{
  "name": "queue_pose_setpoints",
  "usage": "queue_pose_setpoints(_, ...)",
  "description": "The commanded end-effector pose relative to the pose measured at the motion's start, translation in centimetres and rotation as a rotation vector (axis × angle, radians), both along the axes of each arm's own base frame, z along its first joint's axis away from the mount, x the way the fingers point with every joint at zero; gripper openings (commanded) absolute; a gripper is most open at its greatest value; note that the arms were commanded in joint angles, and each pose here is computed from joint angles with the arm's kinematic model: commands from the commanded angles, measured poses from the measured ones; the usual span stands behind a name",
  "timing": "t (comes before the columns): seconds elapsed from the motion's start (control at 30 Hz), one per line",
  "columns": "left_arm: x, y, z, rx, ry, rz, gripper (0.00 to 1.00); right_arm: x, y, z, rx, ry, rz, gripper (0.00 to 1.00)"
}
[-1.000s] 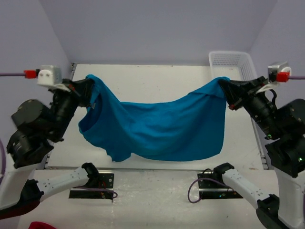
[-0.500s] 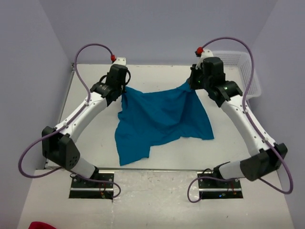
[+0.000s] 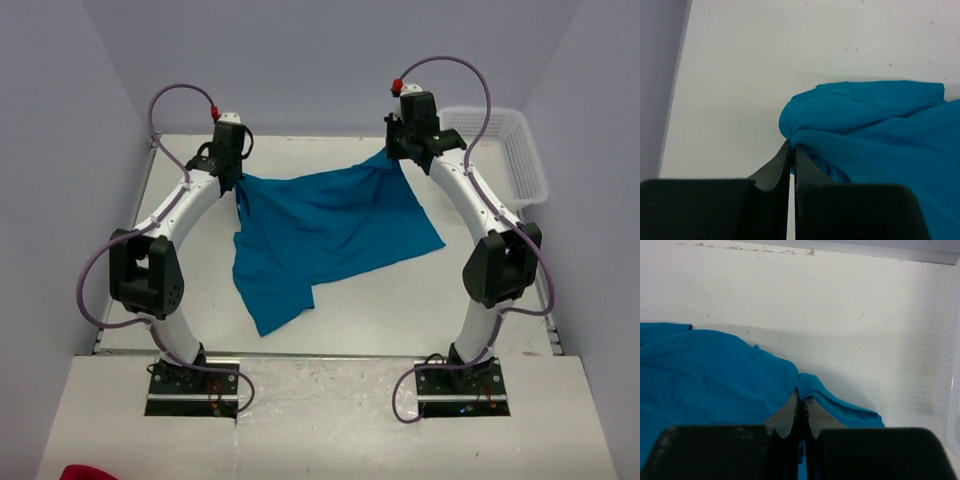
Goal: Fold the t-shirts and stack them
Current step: Flatten out the tshirt
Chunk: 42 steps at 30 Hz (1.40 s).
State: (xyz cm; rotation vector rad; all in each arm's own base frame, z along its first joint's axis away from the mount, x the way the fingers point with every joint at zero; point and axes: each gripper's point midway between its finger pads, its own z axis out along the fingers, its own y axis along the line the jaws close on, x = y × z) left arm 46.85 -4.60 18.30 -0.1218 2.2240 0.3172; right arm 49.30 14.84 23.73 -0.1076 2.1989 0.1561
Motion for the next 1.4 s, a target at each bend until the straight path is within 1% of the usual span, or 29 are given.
queue_pose_setpoints(0.0,2.3,0.4,1.7,0.013,-0.075,0.011,0.00,3.1,-0.5,1.3,0.008,-0.050,0.016,0.00)
queue_pose_setpoints(0.07,2.9,0.8,1.6,0.021,-0.091,0.034,0.00,4.1,-1.2,0.7,0.008,-0.040,0.009,0.01)
queue_pose_setpoints(0.1,3.2,1.0,1.9,0.020,-0.102,0.050,0.19,4.8,-1.1,0.2,0.003,-0.027,0.019,0.18)
queue_pose_setpoints(0.13,3.3,1.2,1.9,0.028,-0.105,0.063,0.33,5.1,-1.5,0.1,-0.005,-0.021,0.012,0.28)
queue_pose_setpoints(0.17,3.4,1.8,2.5,0.045,-0.123,0.095,0.39,5.4,-2.2,-0.2,-0.017,-0.014,-0.008,0.42)
queue_pose_setpoints(0.2,3.4,2.1,3.0,0.053,-0.136,0.110,0.46,5.5,-3.0,-0.3,-0.039,-0.002,-0.031,0.51)
queue_pose_setpoints(0.23,3.3,2.4,3.9,0.059,-0.158,0.126,0.58,5.6,-3.5,0.1,-0.043,-0.007,-0.050,0.58)
queue_pose_setpoints(0.27,3.1,3.1,4.8,0.077,-0.184,0.164,0.74,5.4,-4.1,0.4,-0.051,-0.008,-0.078,0.68)
queue_pose_setpoints(0.3,2.9,3.3,5.4,0.074,-0.198,0.180,0.99,5.1,-4.6,0.8,-0.055,-0.014,-0.100,0.72)
queue_pose_setpoints(0.37,2.2,3.2,6.8,0.040,-0.227,0.180,1.00,3.8,-5.4,2.0,-0.043,-0.034,-0.143,0.87)
queue_pose_setpoints(0.4,1.8,3.0,7.3,0.022,-0.235,0.177,1.00,3.2,-5.5,2.2,-0.036,-0.031,-0.156,0.90)
queue_pose_setpoints(0.47,0.3,2.4,7.6,-0.044,-0.236,0.165,1.00,0.9,-5.9,2.5,-0.003,-0.008,-0.195,0.93)
queue_pose_setpoints(0.5,-1.0,2.2,7.8,-0.083,-0.242,0.165,1.00,-0.2,-5.9,1.4,0.016,0.030,-0.217,0.93)
queue_pose_setpoints(0.53,-2.1,1.4,7.2,-0.105,-0.221,0.147,1.00,-1.3,-6.3,2.3,0.027,0.021,-0.238,0.93)
queue_pose_setpoints(0.63,-5.8,-0.2,5.9,-0.154,-0.210,0.148,1.00,-3.9,-7.8,0.4,0.001,0.062,-0.333,0.93)
queue_pose_setpoints(0.67,-6.7,-0.9,5.5,-0.171,-0.203,0.138,0.97,-4.8,-8.1,1.1,0.007,0.048,-0.346,0.92)
queue_pose_setpoints(0.7,-8.2,-1.7,4.6,-0.210,-0.196,0.136,0.95,-5.8,-8.4,-0.2,0.003,0.081,-0.361,0.92)
queue_pose_setpoints(0.73,-9.4,-3.9,4.0,-0.239,-0.170,0.081,0.93,-6.6,-8.4,0.1,0.017,0.077,-0.364,0.91)
queue_pose_setpoints(0.77,-10.7,-5.0,2.6,-0.267,-0.140,0.075,0.91,-7.6,-8.2,-1.4,0.027,0.117,-0.357,0.90)
queue_pose_setpoints(0.83,-13.7,-8.2,2.0,-0.281,-0.109,-0.011,0.90,-8.7,-7.4,-2.5,0.070,0.140,-0.330,0.89)
queue_pose_setpoints(0.87,-15.1,-8.5,0.8,-0.268,-0.079,-0.010,0.89,-9.7,-6.4,-3.4,0.116,0.151,-0.286,0.88)
queue_pose_setpoints(0.9,-16.2,-9.2,0.7,-0.307,-0.083,-0.004,0.88,-10.1,-6.0,-3.6,0.139,0.154,-0.267,0.87)
queue_pose_setpoints(0.93,-17.7,-10.8,-0.1,-0.331,-0.051,-0.048,0.85,-10.6,-5.6,-4.1,0.154,0.158,-0.249,0.86)
queue_pose_setpoints(1.0,-20.5,-11.7,-2.2,-0.366,0.004,-0.051,0.83,-11.6,-5.0,-4.7,0.170,0.161,-0.214,0.82)
queue_pose_setpoints(1.03,-21.7,-11.5,-4.0,-0.352,0.037,-0.045,0.82,-12.1,-5.2,-5.3,0.159,0.178,-0.219,0.81)
queue_pose_setpoints(1.07,-22.6,-11.7,-4.6,-0.379,0.046,-0.016,0.82,-12.4,-5.5,-5.1,0.151,0.168,-0.228,0.80)
queue_pose_setpoints(1.17,-25.4,-11.7,-7.4,-0.349,0.105,0.006,0.78,-13.2,-5.8,-5.4,0.138,0.168,-0.244,0.74)
queue_pose_setpoints(1.23,-27.2,-11.5,-9.0,-0.303,0.140,0.004,0.76,-13.7,-5.9,-5.2,0.145,0.150,-0.245,0.67)
queue_pose_setpoints(1.37,-29.6,-11.9,-11.4,-0.246,0.200,0.024,0.72,-13.9,-6.2,-5.4,0.134,0.152,-0.249,0.62)
